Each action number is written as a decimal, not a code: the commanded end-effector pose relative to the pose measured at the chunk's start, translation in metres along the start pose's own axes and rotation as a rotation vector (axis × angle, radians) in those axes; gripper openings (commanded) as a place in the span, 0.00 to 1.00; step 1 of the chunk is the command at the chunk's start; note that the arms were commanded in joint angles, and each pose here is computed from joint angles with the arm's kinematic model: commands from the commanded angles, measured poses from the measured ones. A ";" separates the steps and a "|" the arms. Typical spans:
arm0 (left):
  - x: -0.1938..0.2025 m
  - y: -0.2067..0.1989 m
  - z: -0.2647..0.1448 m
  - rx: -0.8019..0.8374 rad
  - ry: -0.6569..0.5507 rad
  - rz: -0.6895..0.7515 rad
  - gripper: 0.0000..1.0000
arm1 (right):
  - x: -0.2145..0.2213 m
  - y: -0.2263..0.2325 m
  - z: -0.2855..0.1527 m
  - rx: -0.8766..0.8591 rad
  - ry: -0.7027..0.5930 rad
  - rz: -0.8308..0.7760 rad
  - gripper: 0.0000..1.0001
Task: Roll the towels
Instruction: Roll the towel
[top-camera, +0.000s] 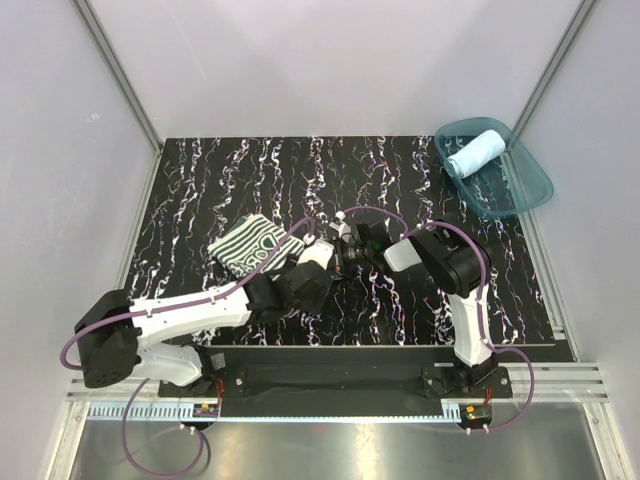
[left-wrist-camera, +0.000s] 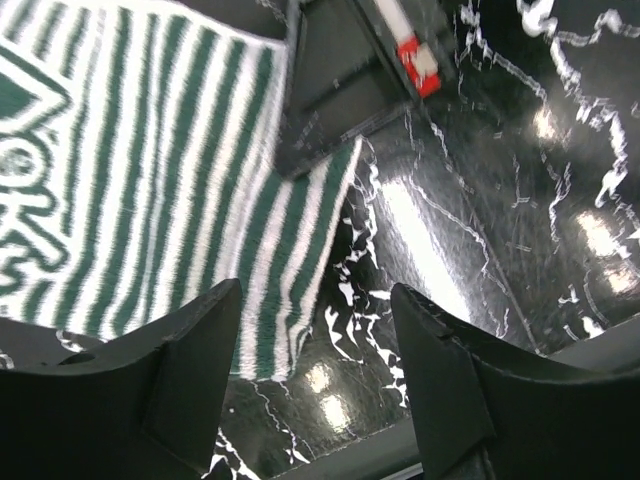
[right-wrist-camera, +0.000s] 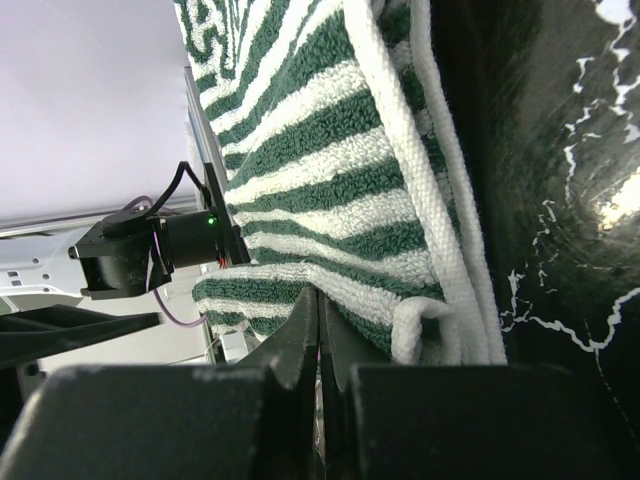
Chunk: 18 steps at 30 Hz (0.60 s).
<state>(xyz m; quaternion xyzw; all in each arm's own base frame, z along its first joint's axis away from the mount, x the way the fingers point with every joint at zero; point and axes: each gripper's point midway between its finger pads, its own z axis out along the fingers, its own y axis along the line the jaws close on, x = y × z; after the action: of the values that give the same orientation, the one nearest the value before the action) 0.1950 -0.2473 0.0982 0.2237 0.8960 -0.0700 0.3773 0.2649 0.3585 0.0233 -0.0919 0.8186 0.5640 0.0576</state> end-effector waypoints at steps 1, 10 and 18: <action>0.005 -0.015 0.009 0.054 0.004 -0.008 0.66 | 0.005 -0.046 0.001 0.141 -0.031 0.066 0.00; 0.046 -0.005 0.027 0.002 0.092 -0.020 0.66 | 0.006 -0.048 0.001 0.140 -0.026 0.074 0.00; 0.080 0.004 0.036 -0.036 0.164 -0.031 0.66 | 0.005 -0.048 0.001 0.138 -0.024 0.078 0.00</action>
<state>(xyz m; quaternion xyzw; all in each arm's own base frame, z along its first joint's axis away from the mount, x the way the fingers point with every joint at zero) 0.1771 -0.2309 0.0306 0.2213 0.9213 -0.0407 0.3171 0.2649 0.3584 0.0231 -0.0903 0.8183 0.5650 0.0547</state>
